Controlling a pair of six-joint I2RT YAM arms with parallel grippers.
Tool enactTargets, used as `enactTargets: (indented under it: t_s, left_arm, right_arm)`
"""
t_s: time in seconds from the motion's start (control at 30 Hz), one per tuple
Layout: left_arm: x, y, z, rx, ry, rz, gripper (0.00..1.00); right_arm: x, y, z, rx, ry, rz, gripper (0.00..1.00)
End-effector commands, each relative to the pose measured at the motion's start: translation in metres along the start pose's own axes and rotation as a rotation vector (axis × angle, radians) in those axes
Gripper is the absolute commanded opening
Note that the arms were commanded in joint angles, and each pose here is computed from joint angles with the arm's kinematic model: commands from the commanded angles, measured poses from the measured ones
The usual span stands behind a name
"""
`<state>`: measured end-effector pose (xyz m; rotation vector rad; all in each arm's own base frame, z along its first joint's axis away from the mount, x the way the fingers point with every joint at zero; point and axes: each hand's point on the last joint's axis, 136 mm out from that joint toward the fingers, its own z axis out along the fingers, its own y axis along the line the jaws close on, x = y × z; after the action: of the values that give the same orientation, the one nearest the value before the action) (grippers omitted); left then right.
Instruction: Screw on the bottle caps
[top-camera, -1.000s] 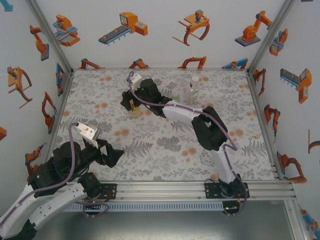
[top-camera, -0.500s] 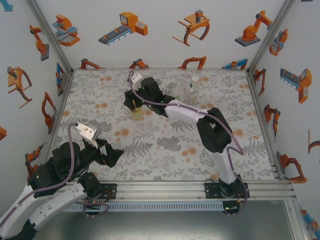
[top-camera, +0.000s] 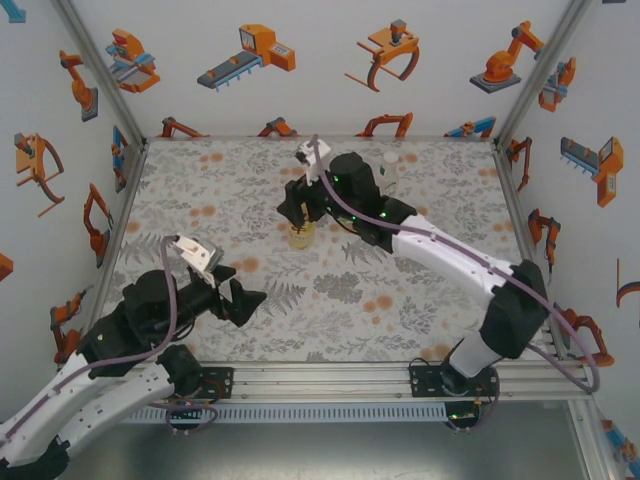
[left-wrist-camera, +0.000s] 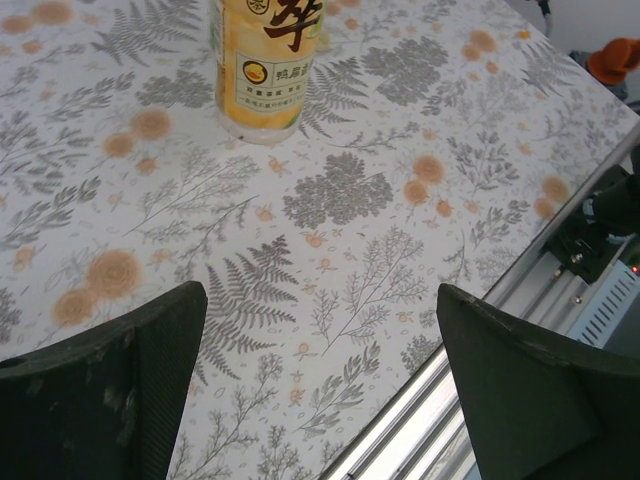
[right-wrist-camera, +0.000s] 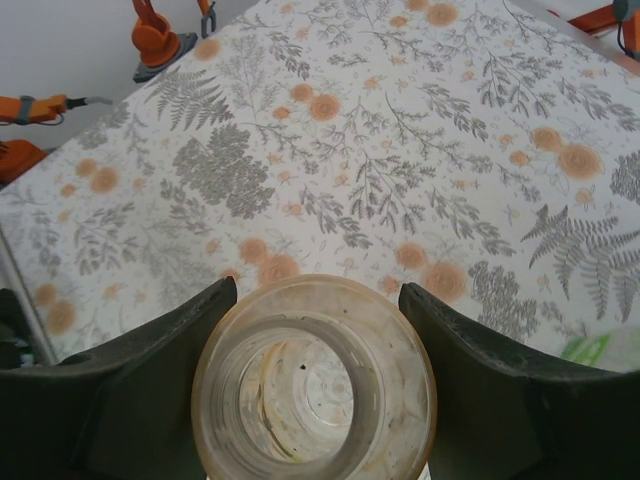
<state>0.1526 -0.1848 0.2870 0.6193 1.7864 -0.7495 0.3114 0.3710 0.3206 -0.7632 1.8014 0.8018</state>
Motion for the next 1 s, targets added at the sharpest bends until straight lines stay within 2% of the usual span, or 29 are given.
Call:
enactTargets:
  t_s: [0.0, 0.2, 0.47, 0.73, 0.97]
  left_arm:
    - [-0.028, -0.032, 0.008, 0.169, -0.11, 0.07, 0.89]
    - [-0.047, -0.072, 0.02, 0.387, -0.191, 0.131, 0.93]
    - [-0.063, -0.1, 0.034, 0.538, -0.22, 0.131, 0.94]
    - [-0.075, -0.126, 0.046, 0.67, -0.205, 0.121, 0.94]
    - [-0.073, -0.141, 0.059, 0.753, -0.133, 0.074, 0.91]
  right_arm:
    - [0.007, 0.004, -0.033, 0.026, 0.038, 0.098, 0.31]
    - [0.004, 0.022, -0.083, -0.032, 0.015, 0.228, 0.23]
    - [-0.002, 0.044, -0.13, -0.136, -0.063, 0.36, 0.19]
    - [-0.017, 0.059, -0.148, -0.236, -0.166, 0.412, 0.18]
    - [-0.035, 0.076, -0.154, -0.317, -0.231, 0.381, 0.17]
